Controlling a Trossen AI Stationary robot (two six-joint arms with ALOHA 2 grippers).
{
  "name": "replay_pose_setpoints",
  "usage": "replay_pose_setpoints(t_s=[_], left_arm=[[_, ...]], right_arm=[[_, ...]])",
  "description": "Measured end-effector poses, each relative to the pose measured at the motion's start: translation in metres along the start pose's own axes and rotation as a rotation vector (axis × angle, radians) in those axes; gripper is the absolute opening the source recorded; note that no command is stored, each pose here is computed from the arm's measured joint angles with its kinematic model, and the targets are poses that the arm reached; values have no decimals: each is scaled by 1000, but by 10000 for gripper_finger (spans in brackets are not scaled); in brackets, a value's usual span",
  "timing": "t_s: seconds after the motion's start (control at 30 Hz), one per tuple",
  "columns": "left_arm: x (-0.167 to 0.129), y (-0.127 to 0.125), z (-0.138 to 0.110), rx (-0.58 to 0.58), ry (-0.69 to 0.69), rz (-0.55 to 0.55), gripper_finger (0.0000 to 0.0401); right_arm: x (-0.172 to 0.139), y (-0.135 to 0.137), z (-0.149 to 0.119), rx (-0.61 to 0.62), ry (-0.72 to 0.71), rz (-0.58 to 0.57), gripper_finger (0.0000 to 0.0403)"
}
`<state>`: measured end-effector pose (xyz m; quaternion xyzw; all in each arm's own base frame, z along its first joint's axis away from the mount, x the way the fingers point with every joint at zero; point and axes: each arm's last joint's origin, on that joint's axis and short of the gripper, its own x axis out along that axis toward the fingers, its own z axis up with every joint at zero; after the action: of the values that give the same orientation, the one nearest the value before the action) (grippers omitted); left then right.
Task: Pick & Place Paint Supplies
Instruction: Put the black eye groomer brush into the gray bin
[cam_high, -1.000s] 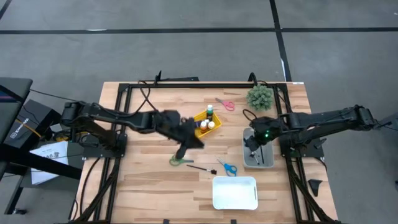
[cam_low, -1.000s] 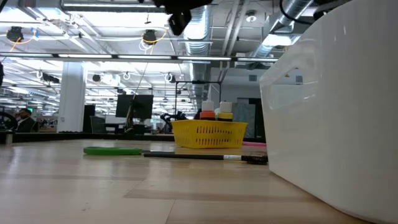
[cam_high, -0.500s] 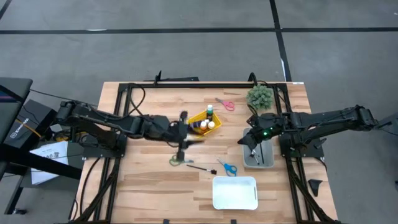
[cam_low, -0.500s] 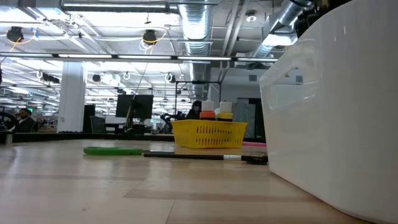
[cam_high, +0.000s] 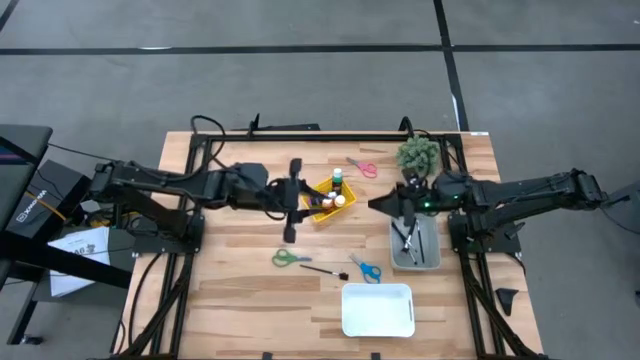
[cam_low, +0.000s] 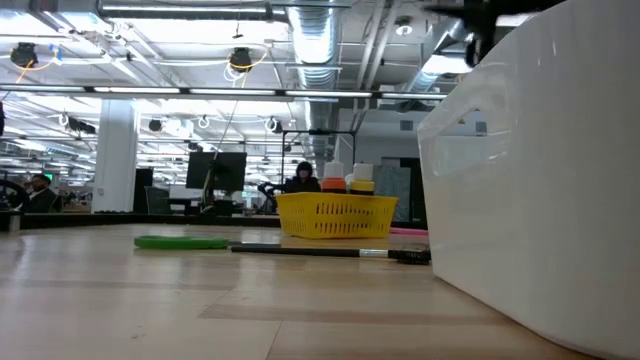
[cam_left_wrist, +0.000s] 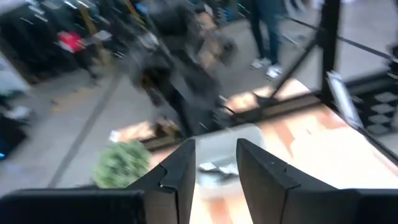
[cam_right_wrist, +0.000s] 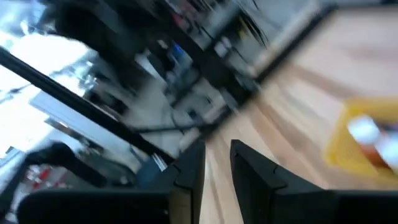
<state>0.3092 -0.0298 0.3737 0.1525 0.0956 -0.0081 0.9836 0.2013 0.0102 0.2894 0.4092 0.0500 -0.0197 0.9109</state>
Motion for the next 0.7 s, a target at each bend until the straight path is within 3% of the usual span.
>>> replay_pose_setpoints(t_s=[0.23, 0.5, 0.7], left_arm=[[25, -3, -25, -12, 93, -127, 99], [57, -13, -60, -139, 253, -171, 97], [75, -21, -83, -141, 354, -209, 97]], right_arm=[[-3, 19, 11, -80, -183, 143, 72], [-10, 35, 24, -121, -355, 278, 72], [-16, 41, 32, -154, -454, 340, 72]])
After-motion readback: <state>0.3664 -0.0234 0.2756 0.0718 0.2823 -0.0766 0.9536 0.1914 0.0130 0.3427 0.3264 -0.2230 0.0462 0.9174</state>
